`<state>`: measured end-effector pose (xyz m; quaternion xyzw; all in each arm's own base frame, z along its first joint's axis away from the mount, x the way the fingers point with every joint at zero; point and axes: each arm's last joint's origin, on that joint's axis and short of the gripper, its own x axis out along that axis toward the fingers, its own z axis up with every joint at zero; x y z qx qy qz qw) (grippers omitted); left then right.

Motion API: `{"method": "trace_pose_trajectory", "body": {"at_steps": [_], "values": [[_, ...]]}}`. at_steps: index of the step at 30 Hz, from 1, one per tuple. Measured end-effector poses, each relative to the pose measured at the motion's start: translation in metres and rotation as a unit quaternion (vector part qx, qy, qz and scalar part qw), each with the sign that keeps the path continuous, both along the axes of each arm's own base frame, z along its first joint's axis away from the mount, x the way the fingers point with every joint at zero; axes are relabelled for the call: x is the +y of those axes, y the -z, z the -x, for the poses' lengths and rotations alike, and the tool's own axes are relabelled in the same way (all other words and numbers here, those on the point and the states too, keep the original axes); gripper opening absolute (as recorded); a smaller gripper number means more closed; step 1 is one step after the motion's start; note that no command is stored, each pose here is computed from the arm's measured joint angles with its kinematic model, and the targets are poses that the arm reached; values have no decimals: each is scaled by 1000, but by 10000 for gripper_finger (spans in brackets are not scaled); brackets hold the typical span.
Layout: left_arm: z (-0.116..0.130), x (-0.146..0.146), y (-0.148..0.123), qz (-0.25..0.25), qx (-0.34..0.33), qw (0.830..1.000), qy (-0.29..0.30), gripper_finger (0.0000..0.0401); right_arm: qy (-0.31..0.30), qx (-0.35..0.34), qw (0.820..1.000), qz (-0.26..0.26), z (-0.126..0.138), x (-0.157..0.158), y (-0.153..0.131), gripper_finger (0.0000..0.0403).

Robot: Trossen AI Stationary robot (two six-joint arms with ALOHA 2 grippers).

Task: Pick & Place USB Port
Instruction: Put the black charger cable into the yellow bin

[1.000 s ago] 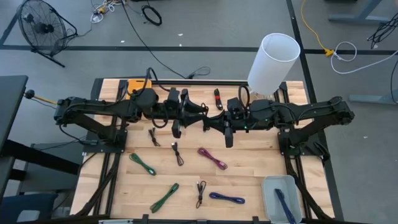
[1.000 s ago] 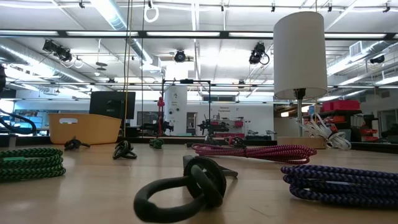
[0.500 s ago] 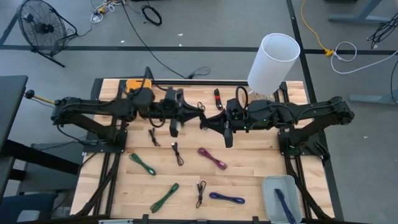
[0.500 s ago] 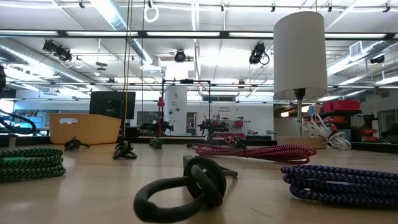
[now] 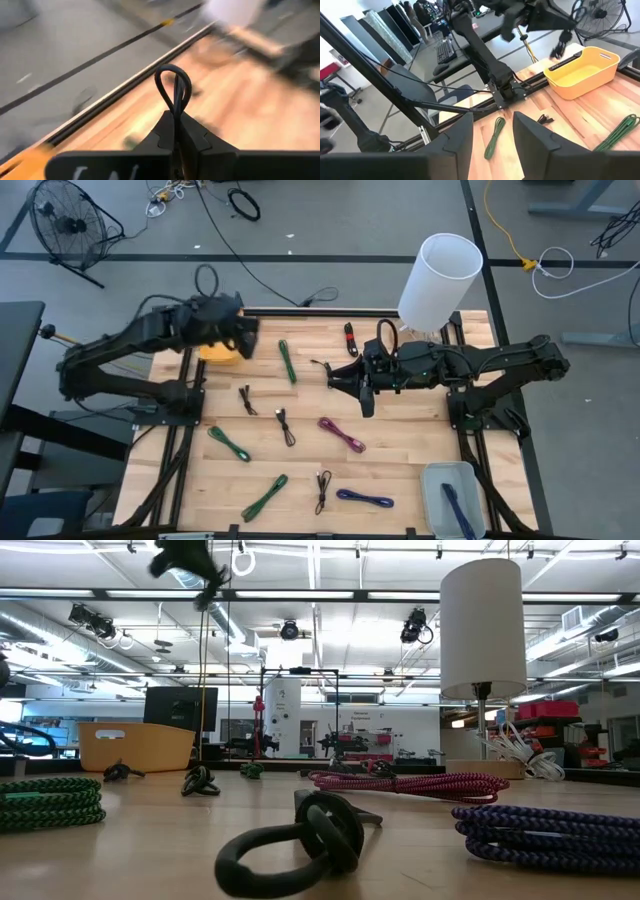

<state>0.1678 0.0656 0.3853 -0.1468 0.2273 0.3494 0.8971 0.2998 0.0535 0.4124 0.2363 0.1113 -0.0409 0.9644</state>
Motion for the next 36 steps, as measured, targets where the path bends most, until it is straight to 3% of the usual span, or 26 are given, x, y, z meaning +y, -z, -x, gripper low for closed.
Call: {"method": "trace_pose_trajectory", "body": {"at_steps": [6,18,23,25,36], "values": [[36,30,12,34,81,991,-103,7,2,-3,1000,-5,0,0,0,127],[70,95,79,167,157,958,-171,7,31,-7,999,-11,0,-2,-1,123],[64,103,88,172,173,954,-173,7,42,-8,999,-10,0,-2,-1,123],[61,104,94,193,195,946,-172,7,47,-10,999,-9,0,-3,-2,123],[40,123,124,202,284,913,-212,7,46,-11,999,-11,0,-2,-2,123]]}}
